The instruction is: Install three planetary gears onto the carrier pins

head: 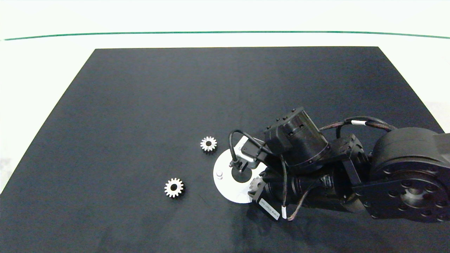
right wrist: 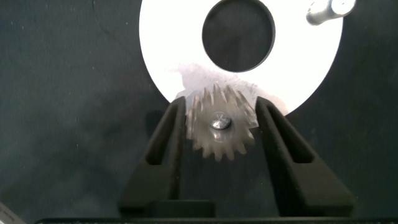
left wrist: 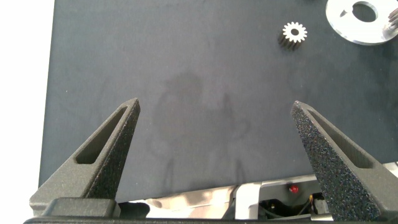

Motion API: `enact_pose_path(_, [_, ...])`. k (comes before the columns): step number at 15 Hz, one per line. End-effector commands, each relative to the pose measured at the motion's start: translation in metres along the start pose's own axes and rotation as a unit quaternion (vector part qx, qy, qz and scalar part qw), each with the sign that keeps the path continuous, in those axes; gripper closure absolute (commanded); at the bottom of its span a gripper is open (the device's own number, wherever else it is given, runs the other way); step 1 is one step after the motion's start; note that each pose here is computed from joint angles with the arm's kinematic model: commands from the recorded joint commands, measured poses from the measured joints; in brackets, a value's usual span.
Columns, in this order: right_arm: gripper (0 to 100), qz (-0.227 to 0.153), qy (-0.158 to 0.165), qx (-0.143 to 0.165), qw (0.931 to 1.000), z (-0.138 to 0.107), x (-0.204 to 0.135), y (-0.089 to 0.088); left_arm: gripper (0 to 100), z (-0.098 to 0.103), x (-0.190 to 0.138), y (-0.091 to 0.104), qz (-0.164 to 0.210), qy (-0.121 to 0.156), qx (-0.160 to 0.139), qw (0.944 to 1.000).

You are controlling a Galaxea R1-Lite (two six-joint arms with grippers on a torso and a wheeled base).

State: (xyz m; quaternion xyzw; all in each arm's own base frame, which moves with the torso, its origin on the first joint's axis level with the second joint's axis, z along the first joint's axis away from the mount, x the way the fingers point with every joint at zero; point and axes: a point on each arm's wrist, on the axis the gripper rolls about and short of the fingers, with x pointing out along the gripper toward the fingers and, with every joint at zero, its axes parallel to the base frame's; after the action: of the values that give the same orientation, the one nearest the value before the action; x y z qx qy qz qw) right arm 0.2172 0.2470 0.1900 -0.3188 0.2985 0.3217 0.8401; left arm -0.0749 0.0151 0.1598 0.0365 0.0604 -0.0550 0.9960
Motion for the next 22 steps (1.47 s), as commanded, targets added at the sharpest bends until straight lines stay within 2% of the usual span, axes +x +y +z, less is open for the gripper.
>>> enact_pose_path(1, [0, 0.001, 0.001, -0.002, 1.0, 0.0, 0.001, 0.0, 0, 0.0, 0.0, 0.0, 0.0, 0.002, 0.0, 1.0])
enact_pose_path(3, [0, -0.001, -0.004, 0.001, 1.0, 0.003, -0.001, -0.001, 0, -0.001, 0.0, 0.0, 0.0, 0.003, 0.001, 1.0])
enact_pose_path(5, [0, -0.01, -0.036, 0.01, 0.9992, 0.014, -0.015, -0.007, 0, -0.001, 0.001, 0.0, 0.0, 0.004, 0.001, 1.0])
enact_pose_path(6, [0, -0.025, -0.095, 0.031, 0.9947, 0.035, -0.042, -0.02, 0, -0.001, 0.001, 0.0, 0.0, 0.003, 0.001, 1.0])
enact_pose_path(7, [0, -0.034, -0.13, 0.045, 0.9899, 0.05, -0.057, -0.027, 0, -0.001, 0.001, 0.0, -0.001, 0.006, 0.001, 1.0])
enact_pose_path(8, [0, -0.04, -0.157, 0.057, 0.9852, 0.064, -0.067, -0.034, 0, -0.002, 0.002, 0.0, -0.001, 0.01, 0.001, 1.0])
enact_pose_path(9, [0, -0.047, -0.167, 0.062, 0.9828, 0.074, -0.068, -0.04, 0, -0.003, 0.003, 0.0, -0.003, 0.012, 0.002, 0.9999])
enact_pose_path(10, [0, -0.047, -0.161, 0.063, 0.9838, 0.076, -0.061, -0.041, 0, -0.003, 0.003, 0.0, -0.003, 0.012, 0.002, 0.9999])
enact_pose_path(11, [0, -0.044, -0.137, 0.057, 0.9879, 0.079, -0.04, -0.036, 0, -0.003, 0.004, 0.0, -0.004, 0.013, 0.001, 0.9999])
enact_pose_path(13, [0, -0.043, -0.113, 0.052, 0.9914, 0.078, -0.018, -0.031, 0, -0.004, 0.004, 0.0, -0.004, 0.014, 0.001, 0.9999])
enact_pose_path(15, [0, -0.04, -0.097, 0.05, 0.9932, 0.076, -0.003, -0.028, 0, -0.004, 0.004, 0.0, -0.003, 0.015, 0.001, 0.9999])
enact_pose_path(21, [0, -0.055, -0.113, 0.061, 0.9903, 0.084, -0.006, -0.042, 0, -0.004, 0.004, 0.0, -0.003, 0.015, 0.0, 0.9999])
enact_pose_path(22, [0, -0.052, -0.106, 0.059, 0.9912, 0.086, 0.0, -0.04, 0, -0.005, 0.004, 0.0, -0.004, 0.013, 0.0, 0.9999])
